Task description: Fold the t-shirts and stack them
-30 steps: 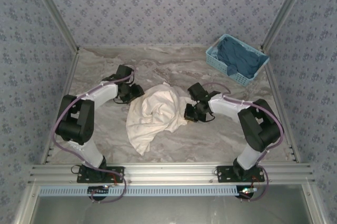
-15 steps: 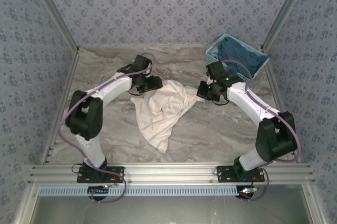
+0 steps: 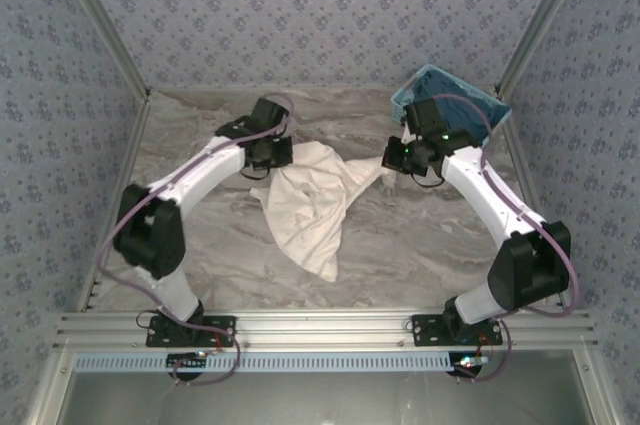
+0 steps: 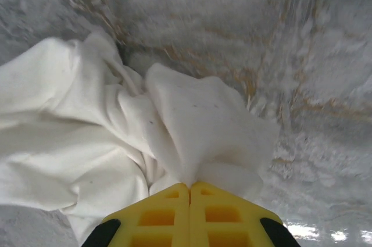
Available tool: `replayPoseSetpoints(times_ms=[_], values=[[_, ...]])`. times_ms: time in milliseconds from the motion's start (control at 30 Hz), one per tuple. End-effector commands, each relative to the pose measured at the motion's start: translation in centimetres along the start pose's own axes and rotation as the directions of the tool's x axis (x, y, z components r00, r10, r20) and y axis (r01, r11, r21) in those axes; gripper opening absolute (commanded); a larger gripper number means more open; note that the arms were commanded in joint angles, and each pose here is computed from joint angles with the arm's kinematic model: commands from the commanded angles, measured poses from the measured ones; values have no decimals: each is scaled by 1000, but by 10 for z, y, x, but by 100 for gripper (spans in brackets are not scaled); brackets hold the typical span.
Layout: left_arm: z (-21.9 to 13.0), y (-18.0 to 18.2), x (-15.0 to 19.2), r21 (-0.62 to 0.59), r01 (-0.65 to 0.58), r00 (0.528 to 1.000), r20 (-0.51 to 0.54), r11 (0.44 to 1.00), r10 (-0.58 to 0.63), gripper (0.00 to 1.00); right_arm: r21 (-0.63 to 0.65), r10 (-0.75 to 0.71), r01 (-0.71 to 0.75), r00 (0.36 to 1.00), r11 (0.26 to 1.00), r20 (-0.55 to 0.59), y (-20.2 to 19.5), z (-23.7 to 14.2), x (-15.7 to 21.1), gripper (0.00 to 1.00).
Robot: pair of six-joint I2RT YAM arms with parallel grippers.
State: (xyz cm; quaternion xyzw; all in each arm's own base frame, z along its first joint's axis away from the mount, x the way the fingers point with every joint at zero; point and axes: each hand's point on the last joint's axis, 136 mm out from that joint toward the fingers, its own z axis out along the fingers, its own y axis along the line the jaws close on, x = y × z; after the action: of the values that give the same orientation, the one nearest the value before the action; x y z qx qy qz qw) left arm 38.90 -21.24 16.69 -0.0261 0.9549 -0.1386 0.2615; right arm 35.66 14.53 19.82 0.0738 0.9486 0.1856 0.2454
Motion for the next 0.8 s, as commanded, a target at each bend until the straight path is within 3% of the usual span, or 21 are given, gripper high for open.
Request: replayPoseSetpoints(times_ms=[0, 200, 367, 500, 633, 767], values=[[-68, 7, -20, -13, -8, 992, 123, 1000, 9, 0, 9, -63, 62, 987, 998, 145, 7, -50, -27, 0], [-155, 18, -32, 22, 17, 949, 315, 1000, -23, 0, -25, -90, 107, 924, 994, 372, 18, -122, -55, 0], [-217, 9, -42, 132, -24, 890, 455, 991, -39, 0, -21, -90, 128, 796, 991, 599, 23, -194, -81, 0], [-254, -9, -49, 261, -72, 844, 530, 963, -81, 0, -24, -74, 127, 710, 992, 701, 25, -237, -102, 0], [-263, -17, -55, 312, -72, 830, 545, 947, -117, 3, -45, -50, 124, 669, 991, 741, 31, -244, -125, 0], [-227, 0, -58, 227, 30, 862, 487, 973, -140, 2, -98, -14, 114, 719, 989, 695, 38, -201, -153, 0]])
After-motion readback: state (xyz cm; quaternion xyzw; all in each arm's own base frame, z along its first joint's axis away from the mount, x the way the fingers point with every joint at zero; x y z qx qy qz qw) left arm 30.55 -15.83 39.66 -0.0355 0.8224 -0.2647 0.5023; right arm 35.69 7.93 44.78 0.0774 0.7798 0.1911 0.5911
